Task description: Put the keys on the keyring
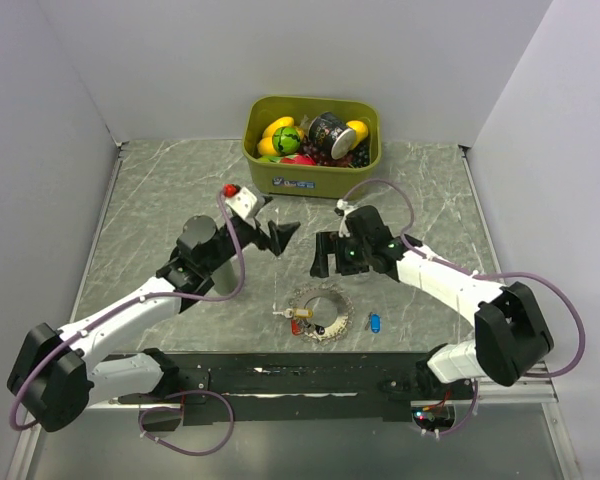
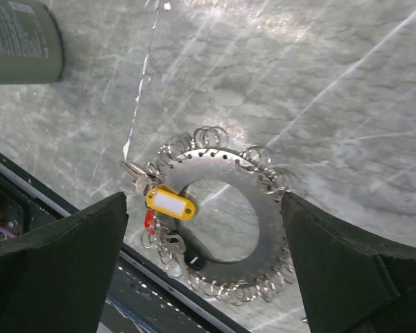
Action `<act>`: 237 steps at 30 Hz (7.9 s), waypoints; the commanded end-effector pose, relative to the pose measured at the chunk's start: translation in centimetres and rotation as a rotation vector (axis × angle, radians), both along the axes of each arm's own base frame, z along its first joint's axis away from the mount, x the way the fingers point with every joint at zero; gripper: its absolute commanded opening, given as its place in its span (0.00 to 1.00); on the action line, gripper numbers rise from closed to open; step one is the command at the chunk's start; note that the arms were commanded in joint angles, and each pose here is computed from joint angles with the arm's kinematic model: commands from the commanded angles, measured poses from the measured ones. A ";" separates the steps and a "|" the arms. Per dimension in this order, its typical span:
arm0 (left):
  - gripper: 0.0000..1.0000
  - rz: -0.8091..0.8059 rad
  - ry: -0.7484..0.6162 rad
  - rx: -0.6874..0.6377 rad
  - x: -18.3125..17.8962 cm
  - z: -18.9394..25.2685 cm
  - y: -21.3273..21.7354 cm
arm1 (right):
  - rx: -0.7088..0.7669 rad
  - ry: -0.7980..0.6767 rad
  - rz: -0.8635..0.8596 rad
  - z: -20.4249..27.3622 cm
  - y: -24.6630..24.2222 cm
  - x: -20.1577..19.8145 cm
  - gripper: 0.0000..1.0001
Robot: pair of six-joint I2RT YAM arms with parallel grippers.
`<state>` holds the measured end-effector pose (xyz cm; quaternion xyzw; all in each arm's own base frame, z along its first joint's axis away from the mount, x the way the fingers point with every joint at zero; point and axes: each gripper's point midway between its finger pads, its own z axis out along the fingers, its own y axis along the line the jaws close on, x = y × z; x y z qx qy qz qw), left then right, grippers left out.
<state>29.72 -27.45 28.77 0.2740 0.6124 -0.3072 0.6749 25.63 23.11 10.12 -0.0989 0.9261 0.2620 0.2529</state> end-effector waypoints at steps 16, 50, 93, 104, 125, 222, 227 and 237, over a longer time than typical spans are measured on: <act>0.96 0.406 0.475 -0.050 4.8 -1.4 3.2 | 0.035 0.166 -0.115 -3.1 2.5 0.2 0.68; 0.96 0.249 0.570 -0.018 3.9 -4.8 0.0 | 0.072 0.299 -0.259 -6.4 1.3 0.1 0.49; 0.96 -0.090 0.237 0.040 -0.7 -0.5 -0.7 | 0.071 -0.264 0.274 5.6 3.9 2.2 0.00; 0.99 -0.392 0.241 0.154 -4.3 -1.8 -3.0 | 0.153 -0.654 0.379 13.4 3.2 0.5 0.00; 0.83 -0.746 -0.107 0.184 -11.1 -1.4 -2.9 | 0.266 -0.823 0.875 14.4 4.7 -6.3 0.00; 0.01 -0.873 -0.138 0.282 -10.7 -3.3 -6.2 | 0.302 -0.947 0.920 16.5 4.3 -7.7 0.00; 0.01 -0.852 -0.142 0.275 -10.7 -3.5 -6.1 | 0.274 -0.924 0.852 16.5 4.1 -6.7 0.03; 0.01 -0.755 -0.173 0.252 -10.7 -3.2 -4.9 | 0.196 -1.003 0.432 18.0 1.0 -2.7 0.82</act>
